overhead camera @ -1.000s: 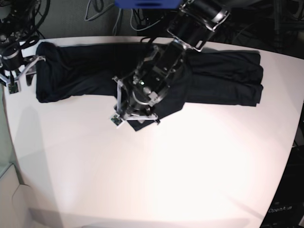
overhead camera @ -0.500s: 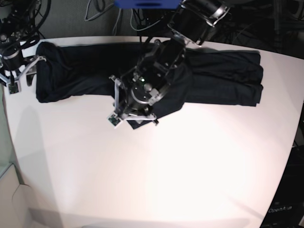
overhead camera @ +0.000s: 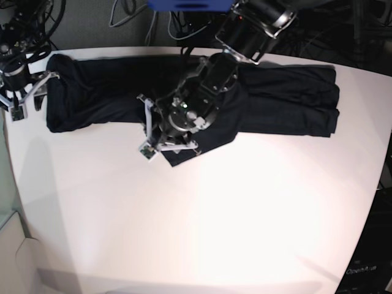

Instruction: Fold the T-shirt properly

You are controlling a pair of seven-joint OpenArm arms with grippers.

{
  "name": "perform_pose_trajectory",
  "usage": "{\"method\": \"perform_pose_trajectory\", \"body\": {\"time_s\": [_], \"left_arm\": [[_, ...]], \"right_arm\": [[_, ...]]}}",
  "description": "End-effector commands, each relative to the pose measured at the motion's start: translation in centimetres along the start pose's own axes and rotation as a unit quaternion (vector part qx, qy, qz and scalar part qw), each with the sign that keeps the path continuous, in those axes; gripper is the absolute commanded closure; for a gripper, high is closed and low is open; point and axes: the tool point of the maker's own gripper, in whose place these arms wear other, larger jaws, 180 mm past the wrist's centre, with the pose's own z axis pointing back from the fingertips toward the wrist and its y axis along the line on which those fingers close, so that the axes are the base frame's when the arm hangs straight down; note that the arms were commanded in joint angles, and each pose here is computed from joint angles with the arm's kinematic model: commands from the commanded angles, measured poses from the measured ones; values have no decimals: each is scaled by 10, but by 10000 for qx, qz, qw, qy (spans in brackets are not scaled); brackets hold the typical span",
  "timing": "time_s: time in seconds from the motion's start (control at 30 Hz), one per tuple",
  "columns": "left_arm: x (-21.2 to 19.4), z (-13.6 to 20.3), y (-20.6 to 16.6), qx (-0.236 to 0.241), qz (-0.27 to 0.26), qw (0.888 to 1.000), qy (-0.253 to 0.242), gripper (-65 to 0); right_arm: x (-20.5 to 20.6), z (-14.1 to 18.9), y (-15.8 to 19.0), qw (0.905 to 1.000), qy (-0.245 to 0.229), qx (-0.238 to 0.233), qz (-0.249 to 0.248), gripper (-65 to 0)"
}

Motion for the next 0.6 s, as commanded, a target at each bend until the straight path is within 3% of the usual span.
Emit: {"method": "perform_pose_trajectory", "body": {"time_s": [0.0, 0.27, 0.47, 0.57], "left_arm": [[15, 0, 0, 6, 0, 9998, -196, -262], [6, -4, 1, 8, 57, 9999, -100, -244], [7, -3, 3, 33, 78, 9999, -115, 0], [9, 1, 17, 181, 299, 9992, -200, 0]], "right_arm": [[12, 3, -7, 9997, -215, -86, 48, -366], [11, 2, -6, 9997, -209, -82, 45, -366], [15, 1, -2, 9997, -251, -18, 71, -366], [16, 0, 0, 9996, -262, 8, 82, -366]]}}
